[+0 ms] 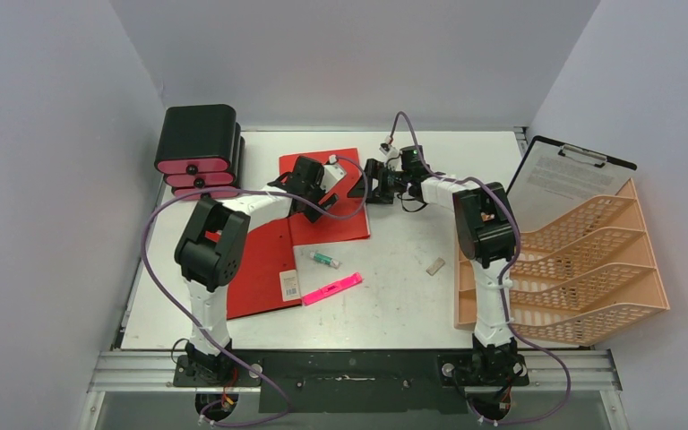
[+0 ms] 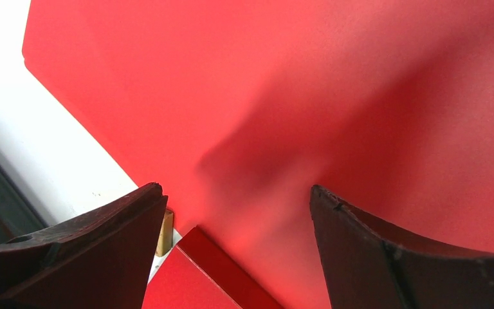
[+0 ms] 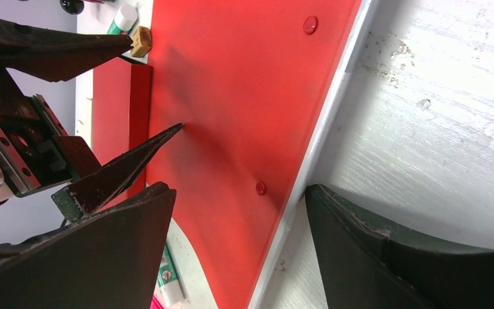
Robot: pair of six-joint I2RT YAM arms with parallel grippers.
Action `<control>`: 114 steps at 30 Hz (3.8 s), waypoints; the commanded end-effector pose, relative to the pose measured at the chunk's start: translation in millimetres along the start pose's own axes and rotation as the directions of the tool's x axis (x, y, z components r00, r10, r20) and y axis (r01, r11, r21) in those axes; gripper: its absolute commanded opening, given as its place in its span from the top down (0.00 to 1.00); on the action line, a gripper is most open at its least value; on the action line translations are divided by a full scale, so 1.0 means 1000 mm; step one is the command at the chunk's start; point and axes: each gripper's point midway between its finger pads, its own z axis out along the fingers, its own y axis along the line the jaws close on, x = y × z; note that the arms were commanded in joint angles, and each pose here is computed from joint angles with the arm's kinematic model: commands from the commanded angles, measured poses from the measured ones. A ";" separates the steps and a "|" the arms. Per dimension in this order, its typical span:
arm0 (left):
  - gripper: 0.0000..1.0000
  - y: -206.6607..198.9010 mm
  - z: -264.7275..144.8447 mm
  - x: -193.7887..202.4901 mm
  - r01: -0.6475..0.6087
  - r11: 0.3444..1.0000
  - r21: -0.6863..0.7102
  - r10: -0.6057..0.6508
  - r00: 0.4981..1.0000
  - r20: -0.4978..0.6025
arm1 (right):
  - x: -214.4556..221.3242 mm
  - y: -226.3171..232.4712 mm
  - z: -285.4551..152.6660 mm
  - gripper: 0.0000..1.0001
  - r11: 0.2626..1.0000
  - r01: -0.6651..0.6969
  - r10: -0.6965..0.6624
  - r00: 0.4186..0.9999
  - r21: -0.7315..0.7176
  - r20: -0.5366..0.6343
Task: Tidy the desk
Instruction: Pick up the folder from the center of the board.
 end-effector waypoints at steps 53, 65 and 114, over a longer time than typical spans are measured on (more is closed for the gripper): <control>0.04 -0.067 -0.128 -0.135 -0.185 0.955 0.230 0.081 0.914 0.397 | -0.071 0.010 -0.139 0.95 0.988 -0.112 0.076 0.955 0.109 0.287; 0.04 -0.124 -0.118 -0.139 -0.289 0.948 0.130 0.210 0.881 0.425 | -0.074 0.014 -0.141 0.95 0.987 -0.118 0.081 0.951 0.106 0.298; 1.00 -0.103 -0.152 -0.159 -0.266 0.904 -0.335 0.391 0.831 0.394 | -0.112 0.057 -0.206 0.25 0.989 0.071 -0.116 0.921 0.131 0.371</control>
